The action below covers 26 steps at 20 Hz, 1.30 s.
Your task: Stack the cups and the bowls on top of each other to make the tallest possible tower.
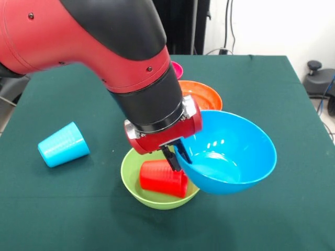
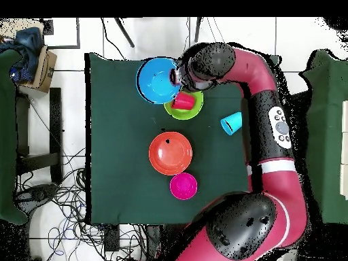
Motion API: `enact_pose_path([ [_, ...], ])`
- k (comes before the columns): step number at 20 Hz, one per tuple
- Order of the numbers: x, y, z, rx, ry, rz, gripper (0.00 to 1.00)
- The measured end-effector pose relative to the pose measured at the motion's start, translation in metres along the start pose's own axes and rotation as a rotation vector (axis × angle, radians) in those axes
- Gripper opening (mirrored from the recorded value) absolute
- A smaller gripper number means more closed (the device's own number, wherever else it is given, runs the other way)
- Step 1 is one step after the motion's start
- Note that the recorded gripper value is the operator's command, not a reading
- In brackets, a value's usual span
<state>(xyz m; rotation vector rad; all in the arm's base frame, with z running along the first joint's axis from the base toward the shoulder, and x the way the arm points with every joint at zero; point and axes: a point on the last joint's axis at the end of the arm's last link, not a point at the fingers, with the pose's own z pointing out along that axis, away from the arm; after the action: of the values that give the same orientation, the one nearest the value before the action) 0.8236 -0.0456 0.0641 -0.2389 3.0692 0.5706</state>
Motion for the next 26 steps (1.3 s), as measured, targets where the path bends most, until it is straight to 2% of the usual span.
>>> enact_pose_path([
  [12,0.011,0.004,0.011,-0.004,0.031,-0.013,0.00],
  [21,0.017,-0.002,0.022,0.030,0.049,-0.030,0.00],
  [26,0.018,-0.002,0.025,0.034,0.052,-0.032,0.00],
])
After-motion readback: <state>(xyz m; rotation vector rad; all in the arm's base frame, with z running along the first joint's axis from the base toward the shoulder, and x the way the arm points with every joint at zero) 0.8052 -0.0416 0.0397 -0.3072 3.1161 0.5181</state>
